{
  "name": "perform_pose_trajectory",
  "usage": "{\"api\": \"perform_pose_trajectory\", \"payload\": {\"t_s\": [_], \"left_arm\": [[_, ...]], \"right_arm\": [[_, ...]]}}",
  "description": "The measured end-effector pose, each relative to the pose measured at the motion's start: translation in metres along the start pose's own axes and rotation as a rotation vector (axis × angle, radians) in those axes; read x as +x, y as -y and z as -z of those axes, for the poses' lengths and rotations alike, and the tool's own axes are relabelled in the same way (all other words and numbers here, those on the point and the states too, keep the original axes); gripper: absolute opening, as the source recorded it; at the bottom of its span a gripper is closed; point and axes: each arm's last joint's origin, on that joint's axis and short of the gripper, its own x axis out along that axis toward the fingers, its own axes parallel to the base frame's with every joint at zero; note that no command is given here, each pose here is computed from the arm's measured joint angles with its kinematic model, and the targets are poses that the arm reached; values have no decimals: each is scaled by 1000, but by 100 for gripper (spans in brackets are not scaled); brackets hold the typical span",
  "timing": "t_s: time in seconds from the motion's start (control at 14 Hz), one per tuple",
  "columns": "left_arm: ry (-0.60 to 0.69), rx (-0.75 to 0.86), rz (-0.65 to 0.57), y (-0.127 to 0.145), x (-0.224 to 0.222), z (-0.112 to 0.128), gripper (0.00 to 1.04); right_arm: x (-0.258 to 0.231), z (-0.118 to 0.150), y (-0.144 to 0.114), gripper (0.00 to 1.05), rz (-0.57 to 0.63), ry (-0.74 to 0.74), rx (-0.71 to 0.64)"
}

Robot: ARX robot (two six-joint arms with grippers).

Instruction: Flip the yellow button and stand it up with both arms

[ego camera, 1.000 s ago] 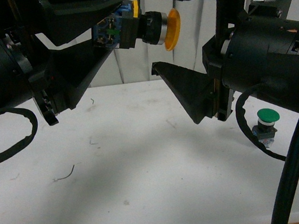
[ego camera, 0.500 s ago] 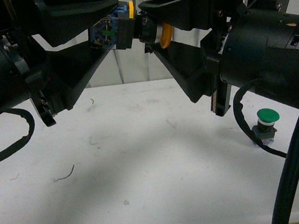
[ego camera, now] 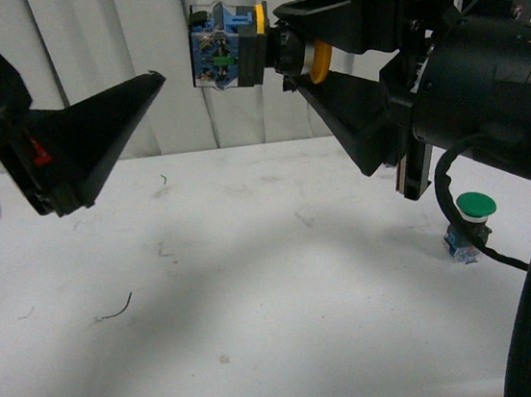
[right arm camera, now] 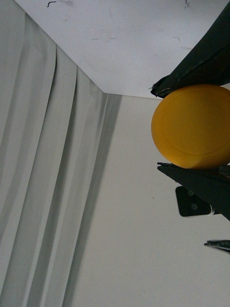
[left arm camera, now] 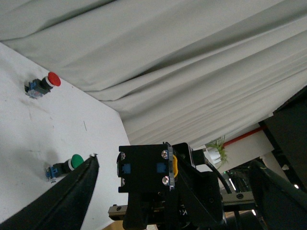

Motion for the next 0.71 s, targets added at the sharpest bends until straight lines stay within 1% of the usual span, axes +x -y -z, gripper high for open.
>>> {"api": "perform_pose_trajectory", "payload": {"t_s": [0.14, 0.21, 0.29, 0.43, 0.5, 0.64, 0.71], "left_arm": [[31, 40, -14, 10, -17, 0, 98], [42, 64, -60, 12, -26, 0, 98], [80, 110, -117, 14, -37, 1, 98], [151, 246, -254, 18, -67, 4, 98], [199, 349, -322, 25, -87, 6, 98], [225, 536, -429, 41, -122, 15, 98], [228, 590, -469, 46, -132, 19, 98]], "right_arm": [[-1, -2, 0, 36, 1, 4, -1], [-1, -3, 1, 36, 1, 3, -3], [-2, -4, 1, 36, 3, 6, -5], [-3, -10, 2, 36, 6, 22, -8], [-3, -11, 1, 36, 3, 24, -14], [0, -14, -2, 36, -11, 26, -25], [0, -15, -3, 36, -15, 27, -29]]}}
